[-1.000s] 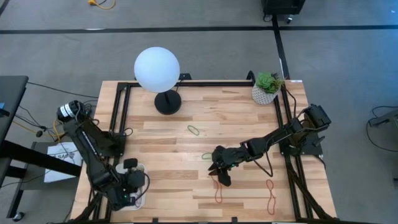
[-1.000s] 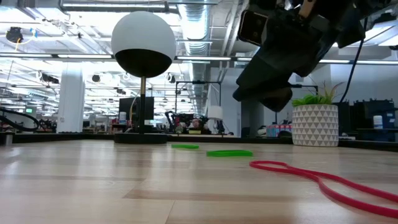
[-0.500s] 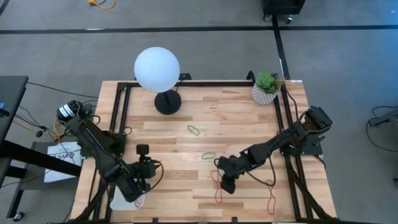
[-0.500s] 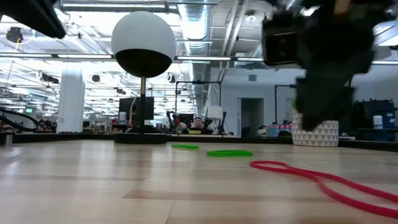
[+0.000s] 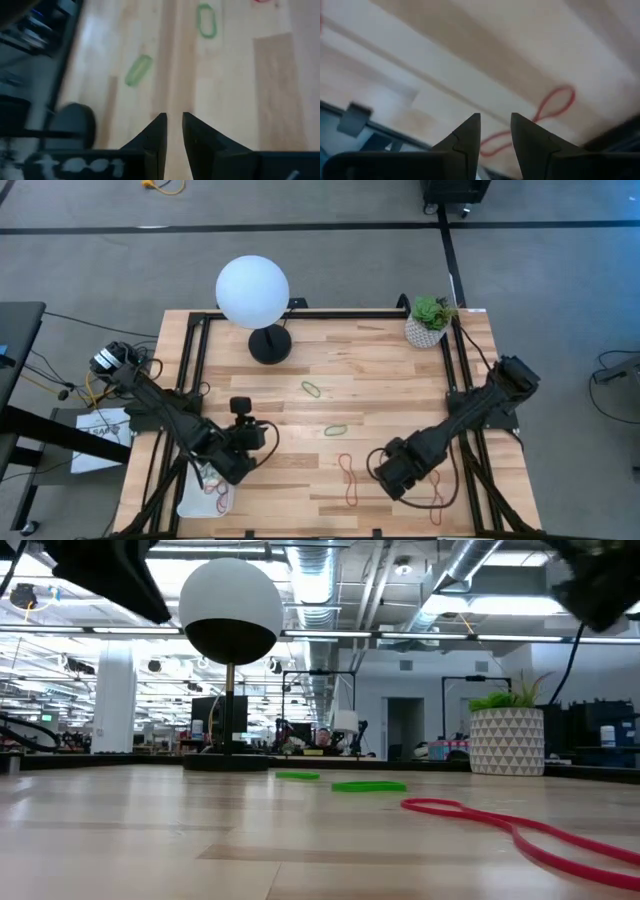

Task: Pick and place items into bin
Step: Put the right red rubber band into the white bin

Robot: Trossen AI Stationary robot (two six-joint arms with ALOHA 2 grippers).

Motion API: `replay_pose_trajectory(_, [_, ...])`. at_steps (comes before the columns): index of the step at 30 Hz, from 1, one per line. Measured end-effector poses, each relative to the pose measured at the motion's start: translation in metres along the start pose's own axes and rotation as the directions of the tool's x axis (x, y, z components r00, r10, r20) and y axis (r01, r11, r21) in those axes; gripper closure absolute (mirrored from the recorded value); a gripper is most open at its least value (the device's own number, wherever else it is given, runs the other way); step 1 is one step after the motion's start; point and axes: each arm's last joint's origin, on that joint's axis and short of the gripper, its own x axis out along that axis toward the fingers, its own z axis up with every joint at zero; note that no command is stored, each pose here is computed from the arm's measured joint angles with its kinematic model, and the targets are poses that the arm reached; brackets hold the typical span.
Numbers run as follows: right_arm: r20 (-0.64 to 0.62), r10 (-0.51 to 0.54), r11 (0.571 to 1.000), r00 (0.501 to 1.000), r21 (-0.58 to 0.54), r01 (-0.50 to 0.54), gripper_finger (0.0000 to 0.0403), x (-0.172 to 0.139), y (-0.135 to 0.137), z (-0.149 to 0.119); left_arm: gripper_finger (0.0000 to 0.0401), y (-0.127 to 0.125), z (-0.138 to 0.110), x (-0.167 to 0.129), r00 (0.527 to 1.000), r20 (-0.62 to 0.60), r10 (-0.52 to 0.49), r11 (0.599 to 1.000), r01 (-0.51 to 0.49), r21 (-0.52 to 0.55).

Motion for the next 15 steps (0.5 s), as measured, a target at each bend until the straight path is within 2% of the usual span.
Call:
replay_pose_trajectory(3, [-0.027, 0.009, 1.000, 1.000, -0.016, -0.010, 0.0301, 0.006, 0.001, -0.009, 0.0350, -0.001, -0.001, 0.001, 0.996, -0.047, -0.076, 0.997, 0.075, -0.030])
replay_pose_trajectory(6, [-0.041, 0.003, 1.000, 0.999, -0.026, -0.004, 0.0301, 0.017, -0.002, -0.018, 0.0350, -0.003, -0.002, 0.000, 0.992, -0.063, -0.108, 0.993, 0.106, -0.042])
replay_pose_trajectory(15, [-0.077, -0.057, 0.990, 0.995, 0.123, 0.066, 0.0301, 0.040, -0.013, -0.053, 0.0350, -0.003, -0.003, 0.000, 0.992, -0.061, -0.108, 0.993, 0.104, -0.063])
